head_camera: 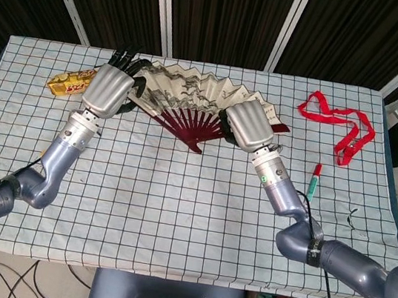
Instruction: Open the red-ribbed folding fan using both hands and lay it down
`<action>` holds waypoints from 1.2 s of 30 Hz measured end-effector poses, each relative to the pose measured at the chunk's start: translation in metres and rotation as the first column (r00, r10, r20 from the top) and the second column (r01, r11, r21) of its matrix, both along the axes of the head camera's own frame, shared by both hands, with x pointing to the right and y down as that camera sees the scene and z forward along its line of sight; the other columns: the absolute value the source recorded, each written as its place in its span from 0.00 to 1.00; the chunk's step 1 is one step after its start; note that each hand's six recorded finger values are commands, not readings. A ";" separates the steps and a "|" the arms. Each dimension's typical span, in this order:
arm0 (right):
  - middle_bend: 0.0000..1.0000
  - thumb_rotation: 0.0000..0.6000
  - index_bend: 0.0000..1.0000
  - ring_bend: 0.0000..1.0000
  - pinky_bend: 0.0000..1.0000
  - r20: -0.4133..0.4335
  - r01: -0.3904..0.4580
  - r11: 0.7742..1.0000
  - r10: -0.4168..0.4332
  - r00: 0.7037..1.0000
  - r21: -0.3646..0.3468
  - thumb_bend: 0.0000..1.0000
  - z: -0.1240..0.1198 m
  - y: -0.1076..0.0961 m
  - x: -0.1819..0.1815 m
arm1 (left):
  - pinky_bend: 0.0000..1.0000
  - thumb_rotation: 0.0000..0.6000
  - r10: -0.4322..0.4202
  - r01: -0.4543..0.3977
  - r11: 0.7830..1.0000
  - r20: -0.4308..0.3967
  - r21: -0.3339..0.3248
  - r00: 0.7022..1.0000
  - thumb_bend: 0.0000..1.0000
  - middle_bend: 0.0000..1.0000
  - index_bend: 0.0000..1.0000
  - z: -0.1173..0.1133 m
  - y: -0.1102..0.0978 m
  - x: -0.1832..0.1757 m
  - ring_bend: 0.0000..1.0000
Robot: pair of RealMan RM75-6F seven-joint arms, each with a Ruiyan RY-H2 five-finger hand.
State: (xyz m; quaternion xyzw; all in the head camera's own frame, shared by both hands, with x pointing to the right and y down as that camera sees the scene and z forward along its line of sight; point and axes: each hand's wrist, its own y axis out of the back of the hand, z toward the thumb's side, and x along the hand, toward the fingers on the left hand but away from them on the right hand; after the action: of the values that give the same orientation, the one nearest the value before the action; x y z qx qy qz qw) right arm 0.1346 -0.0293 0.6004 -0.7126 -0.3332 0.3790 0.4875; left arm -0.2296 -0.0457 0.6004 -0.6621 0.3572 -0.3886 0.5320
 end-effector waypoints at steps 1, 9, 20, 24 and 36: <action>1.00 1.00 0.91 1.00 0.93 -0.008 -0.005 1.000 0.005 1.000 0.002 0.50 0.000 0.000 0.003 | 0.03 1.00 -0.001 0.001 1.000 0.001 0.000 1.000 0.36 0.23 0.65 0.000 0.001 -0.001 0.01; 1.00 1.00 0.91 1.00 0.93 -0.059 -0.017 1.000 0.017 0.998 0.010 0.50 0.003 0.005 0.021 | 0.03 1.00 0.003 -0.003 1.000 0.014 -0.003 1.000 0.36 0.23 0.65 -0.001 0.008 -0.006 0.01; 1.00 1.00 0.92 1.00 0.93 -0.098 -0.034 0.999 0.034 0.995 0.007 0.50 0.013 0.018 0.040 | 0.03 1.00 0.011 -0.010 1.000 0.026 -0.023 1.000 0.36 0.23 0.65 0.008 0.020 -0.008 0.01; 1.00 1.00 0.92 1.00 0.93 -0.124 -0.031 0.999 0.033 0.992 0.021 0.50 0.016 0.022 0.047 | 0.02 1.00 0.012 -0.011 0.999 0.027 -0.034 1.000 0.36 0.23 0.65 0.014 0.026 -0.009 0.01; 1.00 1.00 0.92 1.00 0.93 -0.135 -0.055 0.998 0.054 0.989 -0.005 0.51 0.029 0.037 0.064 | 0.03 1.00 0.009 -0.006 0.997 0.044 -0.071 0.999 0.36 0.23 0.65 0.035 0.037 -0.008 0.01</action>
State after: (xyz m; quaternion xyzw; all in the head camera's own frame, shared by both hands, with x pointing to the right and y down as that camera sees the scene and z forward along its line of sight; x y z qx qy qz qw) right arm 0.1989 0.0075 0.6298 -0.6780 -0.3172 0.4409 0.4953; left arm -0.2371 -0.0085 0.6356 -0.6732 0.3290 -0.4136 0.5172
